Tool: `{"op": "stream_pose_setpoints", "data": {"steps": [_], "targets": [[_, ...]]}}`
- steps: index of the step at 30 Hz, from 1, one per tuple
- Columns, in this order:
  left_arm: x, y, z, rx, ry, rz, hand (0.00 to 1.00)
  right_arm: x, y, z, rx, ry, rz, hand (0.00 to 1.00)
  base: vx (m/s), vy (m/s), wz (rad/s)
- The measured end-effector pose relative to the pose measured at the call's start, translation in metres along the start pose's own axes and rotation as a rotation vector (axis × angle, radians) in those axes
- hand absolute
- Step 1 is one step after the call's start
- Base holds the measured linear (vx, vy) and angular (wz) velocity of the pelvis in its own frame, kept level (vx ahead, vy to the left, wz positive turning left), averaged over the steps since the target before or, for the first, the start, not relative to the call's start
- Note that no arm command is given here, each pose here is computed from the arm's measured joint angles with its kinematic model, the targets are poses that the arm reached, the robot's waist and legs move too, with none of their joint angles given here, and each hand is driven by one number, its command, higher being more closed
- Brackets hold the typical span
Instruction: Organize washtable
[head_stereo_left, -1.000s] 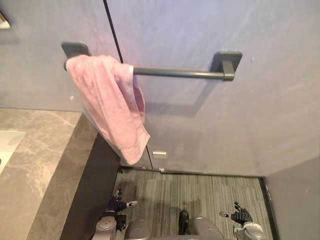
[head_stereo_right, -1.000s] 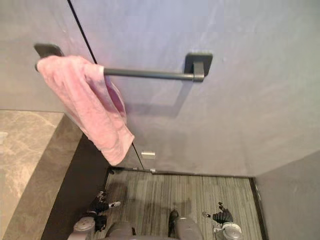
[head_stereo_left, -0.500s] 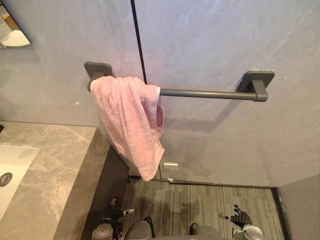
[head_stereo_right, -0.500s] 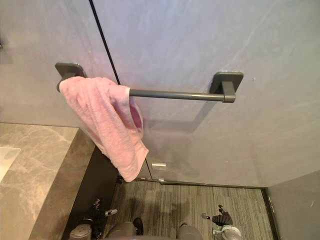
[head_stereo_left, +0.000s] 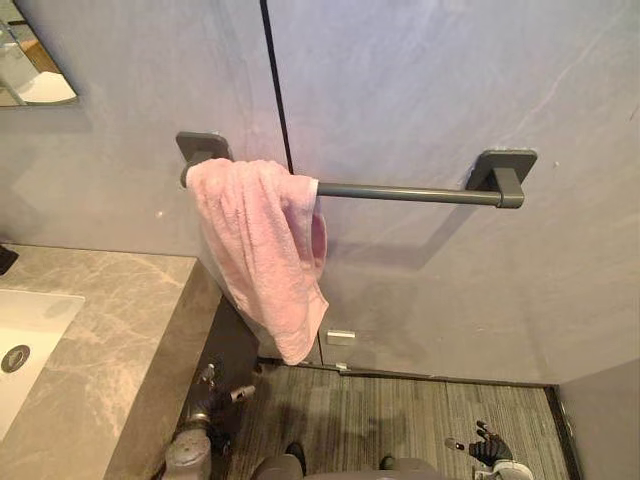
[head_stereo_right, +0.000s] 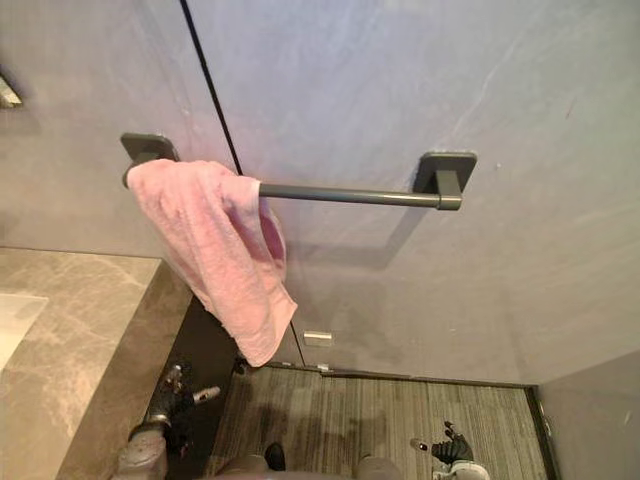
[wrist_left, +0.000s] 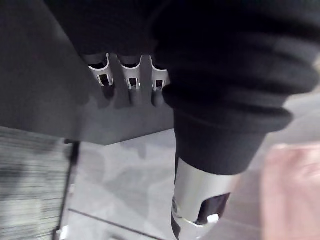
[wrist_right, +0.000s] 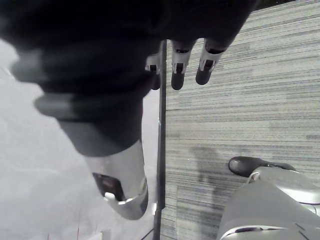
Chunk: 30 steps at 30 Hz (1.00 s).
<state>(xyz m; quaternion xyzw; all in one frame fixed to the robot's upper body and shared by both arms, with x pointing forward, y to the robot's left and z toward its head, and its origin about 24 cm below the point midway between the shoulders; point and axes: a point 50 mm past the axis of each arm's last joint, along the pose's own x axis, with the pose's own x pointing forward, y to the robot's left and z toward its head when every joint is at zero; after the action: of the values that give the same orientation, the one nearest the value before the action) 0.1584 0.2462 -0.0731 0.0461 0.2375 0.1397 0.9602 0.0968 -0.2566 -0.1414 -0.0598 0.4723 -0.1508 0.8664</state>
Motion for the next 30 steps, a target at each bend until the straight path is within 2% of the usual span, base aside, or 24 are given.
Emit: {"op": "stream_pose_setpoints", "data": {"steps": [10, 17, 23, 30], "targets": [[-0.007, 0.000, 0.068, -0.084, -0.319, -0.030, 0.00, 0.001, -0.010, 0.018, -0.066, -0.078, -0.014, 0.00, 0.02, -0.008, 0.10], [-0.011, 0.009, 0.114, -0.018, -0.528, -0.051, 0.00, 0.001, -0.010, 0.019, -0.116, -0.080, 0.013, 0.00, 0.01, -0.003, 0.02], [-0.006, 0.018, 0.139, 0.054, -0.616, -0.060, 0.00, 0.001, -0.008, 0.019, -0.146, -0.080, 0.030, 0.00, 0.00, -0.001, -0.03], [-0.001, 0.014, 0.157, 0.063, -0.674, -0.066, 0.00, 0.002, -0.005, 0.023, -0.152, -0.089, 0.052, 0.00, 0.00, 0.012, -0.09]]}}
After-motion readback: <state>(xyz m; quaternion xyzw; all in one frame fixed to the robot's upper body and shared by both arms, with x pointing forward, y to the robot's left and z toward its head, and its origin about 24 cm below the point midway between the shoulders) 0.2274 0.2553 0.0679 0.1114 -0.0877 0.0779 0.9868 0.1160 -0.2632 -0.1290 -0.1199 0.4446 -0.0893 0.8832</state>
